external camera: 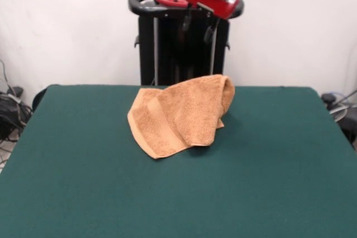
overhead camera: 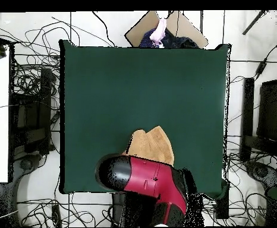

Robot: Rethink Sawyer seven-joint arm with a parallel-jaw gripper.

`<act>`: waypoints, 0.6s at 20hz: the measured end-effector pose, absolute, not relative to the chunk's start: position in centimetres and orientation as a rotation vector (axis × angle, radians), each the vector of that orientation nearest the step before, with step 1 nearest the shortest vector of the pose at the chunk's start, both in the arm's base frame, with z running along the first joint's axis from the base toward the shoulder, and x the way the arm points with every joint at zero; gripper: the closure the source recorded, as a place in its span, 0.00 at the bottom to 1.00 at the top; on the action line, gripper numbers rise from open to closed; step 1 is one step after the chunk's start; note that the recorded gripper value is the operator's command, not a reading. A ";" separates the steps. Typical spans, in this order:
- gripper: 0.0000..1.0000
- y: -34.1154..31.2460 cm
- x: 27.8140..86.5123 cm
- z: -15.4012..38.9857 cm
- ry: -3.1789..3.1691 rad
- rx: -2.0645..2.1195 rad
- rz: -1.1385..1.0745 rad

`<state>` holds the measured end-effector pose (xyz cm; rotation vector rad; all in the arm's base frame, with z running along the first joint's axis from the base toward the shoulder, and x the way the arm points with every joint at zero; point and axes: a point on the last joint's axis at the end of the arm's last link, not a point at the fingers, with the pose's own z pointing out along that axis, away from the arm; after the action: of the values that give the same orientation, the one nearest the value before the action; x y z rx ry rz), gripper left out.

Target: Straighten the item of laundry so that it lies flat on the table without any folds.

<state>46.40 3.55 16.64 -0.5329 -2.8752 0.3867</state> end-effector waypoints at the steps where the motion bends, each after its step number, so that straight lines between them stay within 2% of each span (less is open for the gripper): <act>1: 0.00 3.7 46.6 16.4 -2.890 -0.543 0.372; 12: 0.00 3.8 47.8 13.9 -3.027 -0.561 0.321</act>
<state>47.81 3.78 13.93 -0.5611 -3.0274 0.3211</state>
